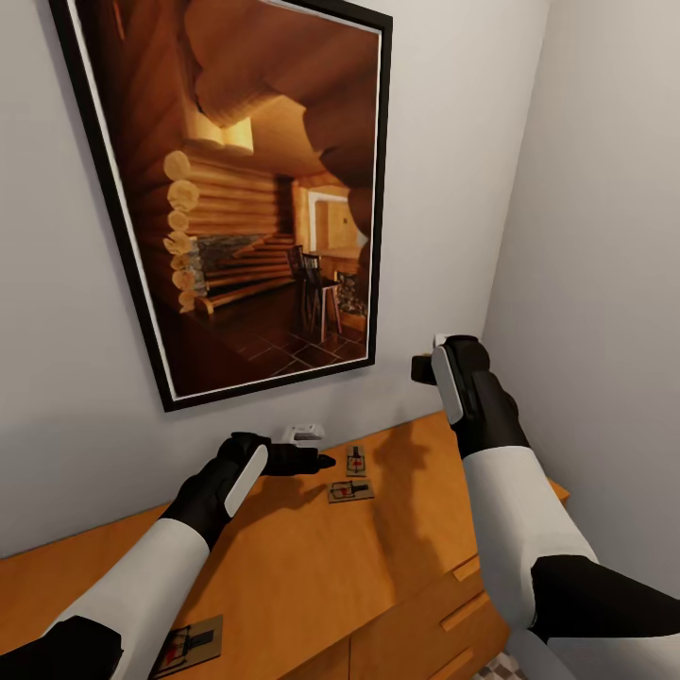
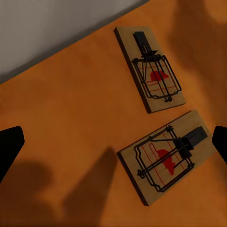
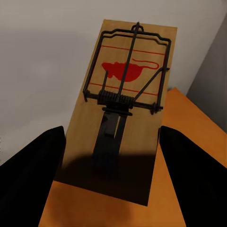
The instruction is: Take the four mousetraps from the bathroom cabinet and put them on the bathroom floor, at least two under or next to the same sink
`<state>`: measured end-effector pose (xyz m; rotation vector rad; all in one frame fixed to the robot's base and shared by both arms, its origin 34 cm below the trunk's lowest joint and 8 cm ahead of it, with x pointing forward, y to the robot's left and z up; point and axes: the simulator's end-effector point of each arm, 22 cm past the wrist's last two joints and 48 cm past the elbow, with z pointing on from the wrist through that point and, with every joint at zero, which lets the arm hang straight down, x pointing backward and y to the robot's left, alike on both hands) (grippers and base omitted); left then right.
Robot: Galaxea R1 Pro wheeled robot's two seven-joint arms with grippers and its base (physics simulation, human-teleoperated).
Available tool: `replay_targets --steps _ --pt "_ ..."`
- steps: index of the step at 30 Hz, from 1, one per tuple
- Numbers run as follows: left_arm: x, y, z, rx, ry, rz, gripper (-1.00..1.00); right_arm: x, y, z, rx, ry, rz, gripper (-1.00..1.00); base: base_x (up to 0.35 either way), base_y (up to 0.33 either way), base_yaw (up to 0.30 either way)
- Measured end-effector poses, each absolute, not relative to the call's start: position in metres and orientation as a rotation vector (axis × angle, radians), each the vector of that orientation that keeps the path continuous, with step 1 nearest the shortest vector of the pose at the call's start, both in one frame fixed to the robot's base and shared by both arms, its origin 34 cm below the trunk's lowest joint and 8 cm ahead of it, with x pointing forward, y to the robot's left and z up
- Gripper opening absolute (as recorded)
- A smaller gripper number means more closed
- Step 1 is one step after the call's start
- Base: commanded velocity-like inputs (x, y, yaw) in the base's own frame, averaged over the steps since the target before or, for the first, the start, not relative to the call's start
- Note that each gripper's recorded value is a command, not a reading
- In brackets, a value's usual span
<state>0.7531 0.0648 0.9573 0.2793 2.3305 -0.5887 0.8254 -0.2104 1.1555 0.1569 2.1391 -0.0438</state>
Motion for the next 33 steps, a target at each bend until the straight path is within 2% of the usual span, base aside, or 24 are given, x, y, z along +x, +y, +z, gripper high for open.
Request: replay_targets --steps 19,33 --pt "0.754 0.065 0.958 0.282 2.327 -0.585 1.00 0.812 -0.217 1.140 0.179 2.126 -0.040 -1.00 0.000 0.000 0.000" --pt "0.754 0.065 0.959 0.282 2.325 -0.584 1.00 0.808 -0.248 1.123 0.202 2.147 -0.086 -1.00 0.000 0.000 0.000"
